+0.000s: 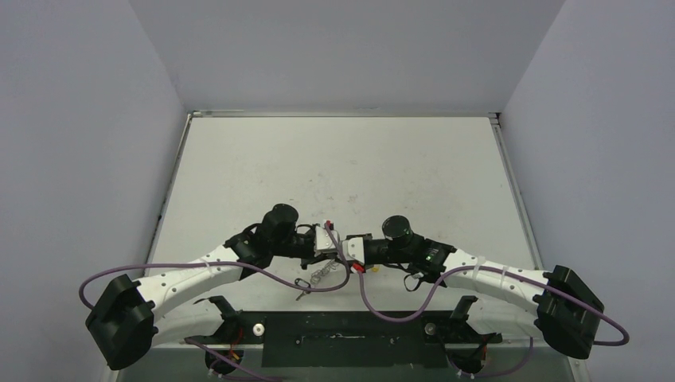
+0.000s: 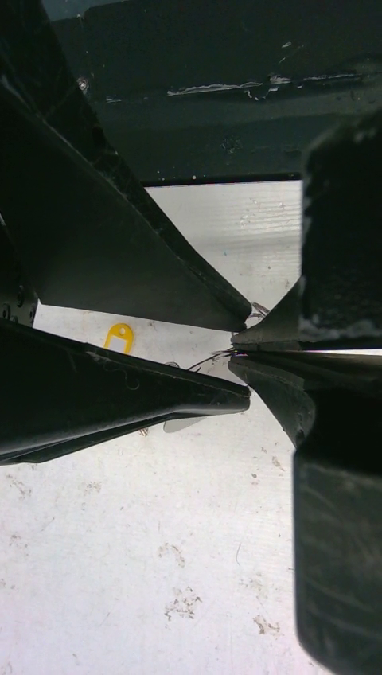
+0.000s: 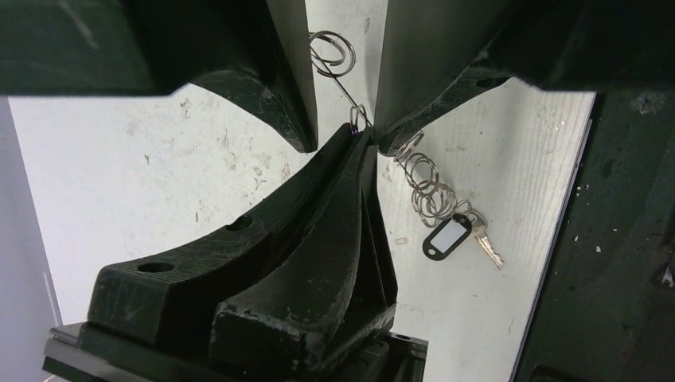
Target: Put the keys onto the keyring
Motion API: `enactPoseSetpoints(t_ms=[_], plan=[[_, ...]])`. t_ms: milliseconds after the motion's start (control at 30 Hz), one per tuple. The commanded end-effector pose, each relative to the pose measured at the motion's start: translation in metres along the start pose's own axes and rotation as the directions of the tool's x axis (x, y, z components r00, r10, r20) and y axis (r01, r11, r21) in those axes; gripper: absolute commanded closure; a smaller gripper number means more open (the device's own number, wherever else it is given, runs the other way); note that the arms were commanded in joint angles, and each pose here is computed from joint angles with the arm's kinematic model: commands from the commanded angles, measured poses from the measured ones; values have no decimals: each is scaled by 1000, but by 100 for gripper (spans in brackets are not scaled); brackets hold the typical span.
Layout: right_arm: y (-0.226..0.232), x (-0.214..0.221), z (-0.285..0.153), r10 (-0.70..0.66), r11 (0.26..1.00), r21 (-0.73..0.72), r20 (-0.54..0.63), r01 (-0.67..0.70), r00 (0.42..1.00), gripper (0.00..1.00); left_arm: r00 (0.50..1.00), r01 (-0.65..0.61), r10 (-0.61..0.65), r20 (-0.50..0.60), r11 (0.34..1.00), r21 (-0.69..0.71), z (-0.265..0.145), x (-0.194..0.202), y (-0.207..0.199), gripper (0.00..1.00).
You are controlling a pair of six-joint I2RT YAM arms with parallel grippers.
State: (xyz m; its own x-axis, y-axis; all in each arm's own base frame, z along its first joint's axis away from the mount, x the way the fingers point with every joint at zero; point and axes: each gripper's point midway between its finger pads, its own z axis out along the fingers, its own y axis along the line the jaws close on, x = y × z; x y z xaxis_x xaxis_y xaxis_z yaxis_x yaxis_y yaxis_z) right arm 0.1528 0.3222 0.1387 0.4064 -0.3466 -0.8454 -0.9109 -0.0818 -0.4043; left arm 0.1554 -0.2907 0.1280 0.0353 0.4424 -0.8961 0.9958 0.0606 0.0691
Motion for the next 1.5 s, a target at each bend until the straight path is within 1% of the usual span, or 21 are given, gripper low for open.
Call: enactPoseSetpoints(t_ms=[0, 200, 433, 467, 567, 700, 833, 933, 1100, 1333, 1467], plan=[[7, 13, 5, -31, 999, -39, -84, 28, 996, 67, 1000, -26, 27, 15, 998, -50, 2, -19, 12, 100], [13, 28, 10, -41, 995, -91, -149, 27, 988, 70, 999, -35, 36, 24, 998, -44, 3, -23, 12, 100], [18, 33, 18, -59, 990, -136, -155, 38, 986, 70, 998, -53, 55, 34, 998, -36, 4, -25, 11, 100], [17, 32, 18, -59, 990, -137, -154, 38, 986, 72, 998, -54, 55, 33, 998, -36, 4, -25, 11, 100], [1, 16, 12, -30, 999, -42, -89, 26, 996, 73, 998, -54, 54, 18, 998, -41, 4, -23, 12, 100], [-21, -10, -10, -13, 997, 70, 14, 12, 1000, 69, 999, -47, 47, -4, 998, -52, 3, -17, 13, 100], [-36, -28, -33, -25, 990, 140, 53, 17, 998, 66, 999, -49, 49, -6, 997, -56, 3, -16, 13, 100], [-38, -35, -45, -32, 987, 160, 73, 20, 997, 65, 999, -52, 52, -3, 997, -57, 3, -17, 13, 100], [-25, -30, -48, -37, 994, 103, 52, 31, 998, 65, 998, -56, 56, 3, 997, -56, 3, -18, 12, 100], [-7, -12, -29, -40, 999, -12, 8, 40, 999, 66, 996, -82, 83, 22, 995, -53, 0, -22, 11, 100], [4, -3, -18, -45, 996, -77, -35, 42, 998, 67, 995, -93, 94, 23, 995, -45, 0, -22, 8, 100]])
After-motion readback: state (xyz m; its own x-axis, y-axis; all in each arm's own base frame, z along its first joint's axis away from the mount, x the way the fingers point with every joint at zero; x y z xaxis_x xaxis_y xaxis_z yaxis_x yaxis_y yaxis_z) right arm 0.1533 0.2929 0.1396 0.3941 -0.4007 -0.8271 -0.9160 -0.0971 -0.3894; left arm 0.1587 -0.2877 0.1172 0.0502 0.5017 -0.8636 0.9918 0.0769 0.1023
